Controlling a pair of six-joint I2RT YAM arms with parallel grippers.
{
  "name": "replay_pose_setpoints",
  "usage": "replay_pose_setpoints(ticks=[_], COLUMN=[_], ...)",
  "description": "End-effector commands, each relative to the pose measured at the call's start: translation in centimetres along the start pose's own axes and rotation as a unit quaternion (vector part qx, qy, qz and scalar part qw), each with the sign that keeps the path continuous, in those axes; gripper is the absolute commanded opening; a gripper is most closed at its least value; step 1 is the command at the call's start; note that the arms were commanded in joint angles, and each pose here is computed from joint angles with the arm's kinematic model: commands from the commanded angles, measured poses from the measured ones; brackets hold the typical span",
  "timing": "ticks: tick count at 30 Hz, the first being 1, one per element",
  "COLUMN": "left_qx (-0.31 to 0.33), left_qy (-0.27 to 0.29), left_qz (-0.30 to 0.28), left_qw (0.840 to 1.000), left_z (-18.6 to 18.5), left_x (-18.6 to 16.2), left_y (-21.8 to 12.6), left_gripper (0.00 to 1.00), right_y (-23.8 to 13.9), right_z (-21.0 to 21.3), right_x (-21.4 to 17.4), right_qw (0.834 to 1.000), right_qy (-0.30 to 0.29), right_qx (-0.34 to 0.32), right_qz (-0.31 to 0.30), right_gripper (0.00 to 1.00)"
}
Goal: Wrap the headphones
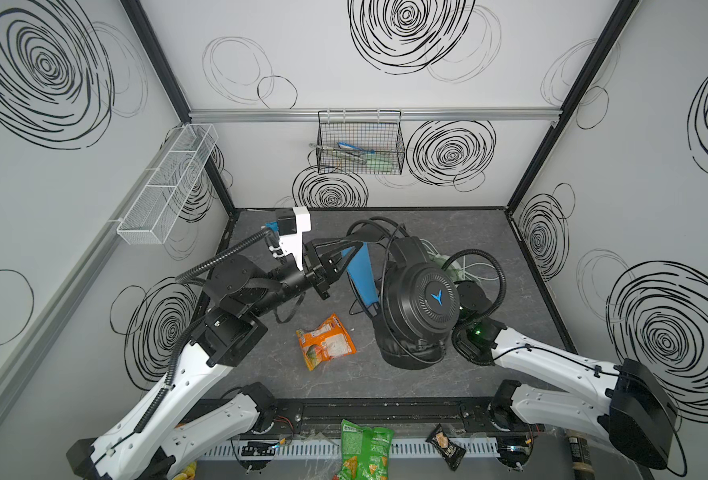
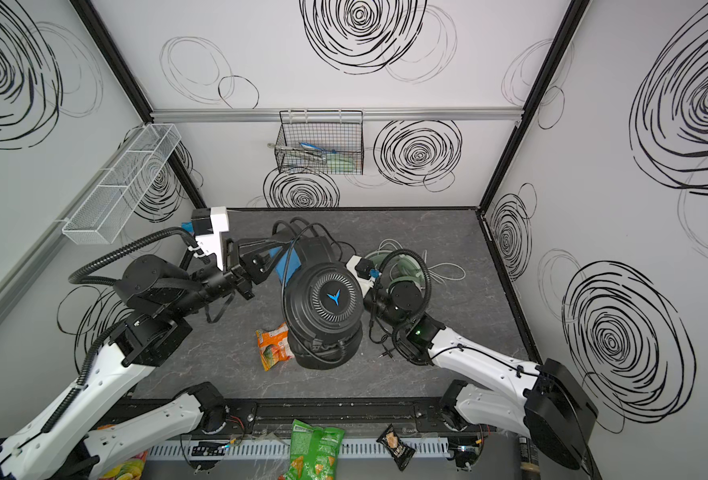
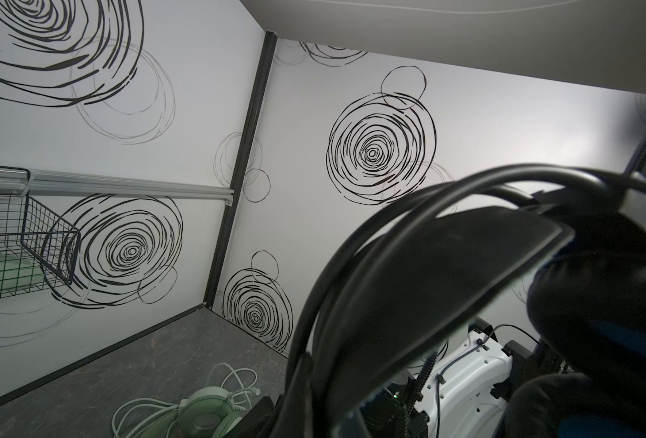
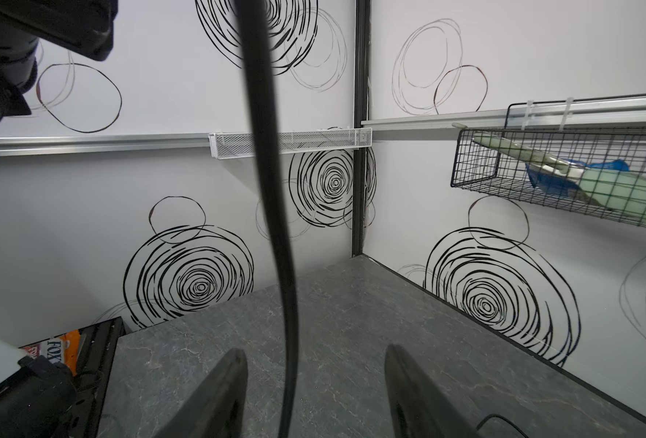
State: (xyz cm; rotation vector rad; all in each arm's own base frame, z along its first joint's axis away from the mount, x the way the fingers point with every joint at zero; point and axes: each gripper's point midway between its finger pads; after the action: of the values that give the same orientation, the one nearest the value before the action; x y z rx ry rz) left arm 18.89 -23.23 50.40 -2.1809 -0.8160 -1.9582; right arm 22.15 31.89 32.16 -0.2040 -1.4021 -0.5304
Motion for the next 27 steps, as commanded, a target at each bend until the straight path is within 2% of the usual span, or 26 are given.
replay_pose_setpoints(ticks=[1, 10, 14, 19, 27], left_qx=[-0.010, 0.002, 0.007, 0.024, 0.100], left_qy=[0.008, 0.005, 0.002, -0.003, -0.035], left_qz=[-0.076, -0.085, -0.089, -0.097, -0.130], left_qw=[0.997, 0.996, 0.996, 0.995, 0.986], left_z=[-1.3, -0.7, -0.5, 0.2, 3.7], left_x=[4.6, 5.1, 5.2, 5.3, 5.4], left_y=[-0.7, -0.7, -0.7, -1.0, -2.0], left_gripper=[0.00, 0.00, 0.00, 0.00, 0.00], right_y=[0.3, 1.4, 1.9, 1.8, 1.3], right_z=[0.6, 0.6, 0.7, 0.5, 0.7], right_x=[0.7, -1.0, -2.0, -2.9, -4.1], right_qw=[0.999, 0.998, 0.997, 0.996, 0.997], right_qy=[0.024, 0.054, 0.064, 0.075, 0.066], right_qx=[0.024, 0.040, 0.046, 0.043, 0.013], right_qz=[-0.025, -0.012, 0.000, 0.013, 0.031], right_gripper=[0.61, 0.48, 0.38, 0.17, 0.05])
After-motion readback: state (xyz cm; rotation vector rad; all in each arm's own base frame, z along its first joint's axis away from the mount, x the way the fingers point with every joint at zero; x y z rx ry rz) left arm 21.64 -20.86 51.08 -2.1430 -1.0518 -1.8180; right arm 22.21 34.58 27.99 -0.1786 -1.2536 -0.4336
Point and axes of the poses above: each gripper's point midway between its finger pads, its own y axis out along the fingers, its own z axis along the line the jaws close on, x = y × z, and after that the axes turned 8 degrees about y, right-handed
